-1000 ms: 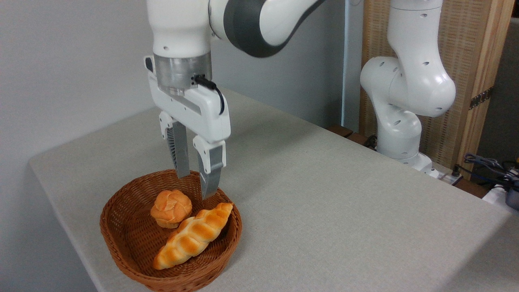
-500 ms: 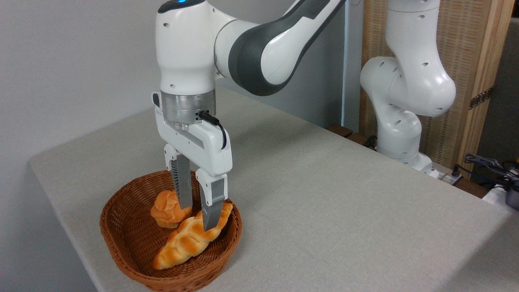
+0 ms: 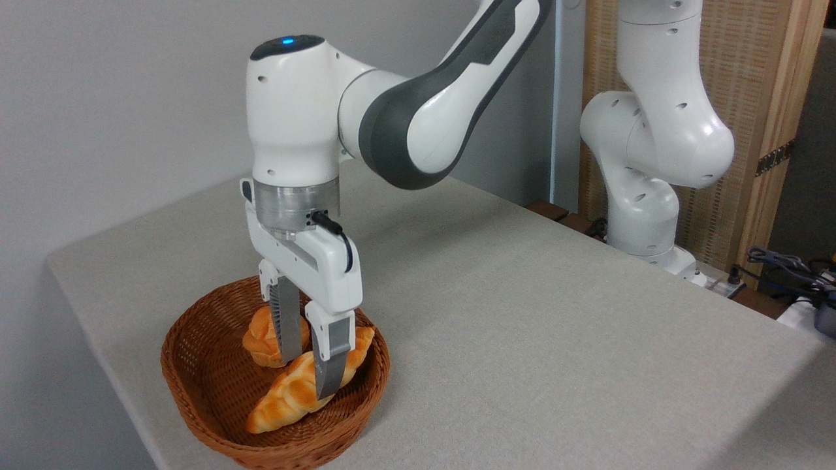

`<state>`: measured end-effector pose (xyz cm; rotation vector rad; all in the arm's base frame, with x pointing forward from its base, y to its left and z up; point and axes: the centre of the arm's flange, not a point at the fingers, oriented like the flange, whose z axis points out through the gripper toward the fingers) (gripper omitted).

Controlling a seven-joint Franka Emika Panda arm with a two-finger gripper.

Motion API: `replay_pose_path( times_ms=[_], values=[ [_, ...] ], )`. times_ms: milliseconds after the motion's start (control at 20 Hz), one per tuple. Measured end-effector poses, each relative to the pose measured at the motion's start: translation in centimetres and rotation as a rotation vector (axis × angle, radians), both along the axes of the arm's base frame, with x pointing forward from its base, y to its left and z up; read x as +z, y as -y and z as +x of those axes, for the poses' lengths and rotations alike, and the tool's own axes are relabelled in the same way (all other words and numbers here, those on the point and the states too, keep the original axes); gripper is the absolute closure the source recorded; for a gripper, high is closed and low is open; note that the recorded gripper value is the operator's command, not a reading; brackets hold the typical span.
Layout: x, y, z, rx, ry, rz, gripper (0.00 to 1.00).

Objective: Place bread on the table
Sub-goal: 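Close the gripper around the middle of the braided roll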

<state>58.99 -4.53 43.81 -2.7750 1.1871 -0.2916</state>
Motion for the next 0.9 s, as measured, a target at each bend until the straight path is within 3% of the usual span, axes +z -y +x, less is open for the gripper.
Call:
replay_pose_path(
  times_ms=[250,400,450,900],
  values=[
    [-1.00,0.19,0.41,-0.010,0.003,0.001,0.03],
    [-1.01,0.19,0.41,-0.011,0.003,0.002,0.47],
    [-1.01,0.20,0.41,-0.021,0.002,0.004,0.56],
    [-1.01,0.26,0.40,-0.055,0.002,0.012,0.57]
  ],
)
